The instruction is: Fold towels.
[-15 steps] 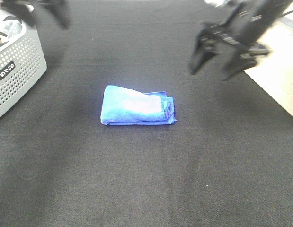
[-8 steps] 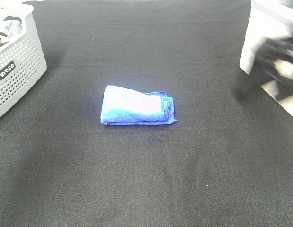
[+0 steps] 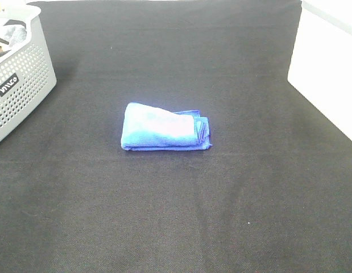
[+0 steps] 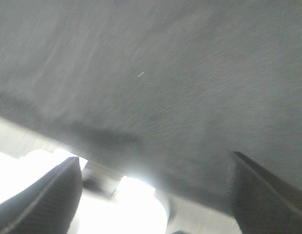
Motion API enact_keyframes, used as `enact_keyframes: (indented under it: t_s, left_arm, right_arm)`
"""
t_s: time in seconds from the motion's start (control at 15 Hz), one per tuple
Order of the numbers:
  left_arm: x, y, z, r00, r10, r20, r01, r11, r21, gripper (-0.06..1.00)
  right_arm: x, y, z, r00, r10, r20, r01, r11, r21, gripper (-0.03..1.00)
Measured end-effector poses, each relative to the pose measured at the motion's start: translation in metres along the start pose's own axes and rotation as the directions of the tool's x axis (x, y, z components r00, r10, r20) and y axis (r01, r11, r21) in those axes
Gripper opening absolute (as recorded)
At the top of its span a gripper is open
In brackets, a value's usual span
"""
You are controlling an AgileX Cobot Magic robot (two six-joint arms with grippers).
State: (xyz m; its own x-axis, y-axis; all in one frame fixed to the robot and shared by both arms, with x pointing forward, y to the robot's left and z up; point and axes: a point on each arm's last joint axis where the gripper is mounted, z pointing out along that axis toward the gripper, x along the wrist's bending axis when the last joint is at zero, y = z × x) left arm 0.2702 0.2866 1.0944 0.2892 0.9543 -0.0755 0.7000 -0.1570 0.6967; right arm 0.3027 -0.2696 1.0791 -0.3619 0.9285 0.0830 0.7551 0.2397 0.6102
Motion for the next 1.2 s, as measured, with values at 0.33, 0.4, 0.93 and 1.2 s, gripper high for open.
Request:
enact_keyframes:
  t_s: [0.33,0.4,0.93,1.2]
  left_arm:
    - [0.002,-0.044,-0.005,0.998,0.061,-0.001,-0.060,0.973,-0.224,0.64]
    - [0.002,-0.044,-0.003,0.998,0.062,-0.001,-0.060,0.971,-0.230,0.64]
    - [-0.002,-0.045,0.010,0.988,0.152,0.031,-0.140,0.959,-0.246,0.64]
    - [-0.002,-0.045,0.010,0.988,0.155,0.030,-0.143,0.959,-0.246,0.64]
  right_arm:
    - [0.001,-0.047,-0.016,0.996,-0.042,0.075,0.055,0.983,-0.177,0.76]
    - [0.001,-0.049,-0.014,0.996,-0.042,0.076,0.055,0.982,-0.179,0.76]
    - [0.000,-0.050,-0.004,0.997,-0.032,0.067,0.047,0.973,-0.224,0.76]
    - [0.001,-0.050,-0.004,0.998,-0.031,0.061,0.044,0.973,-0.225,0.76]
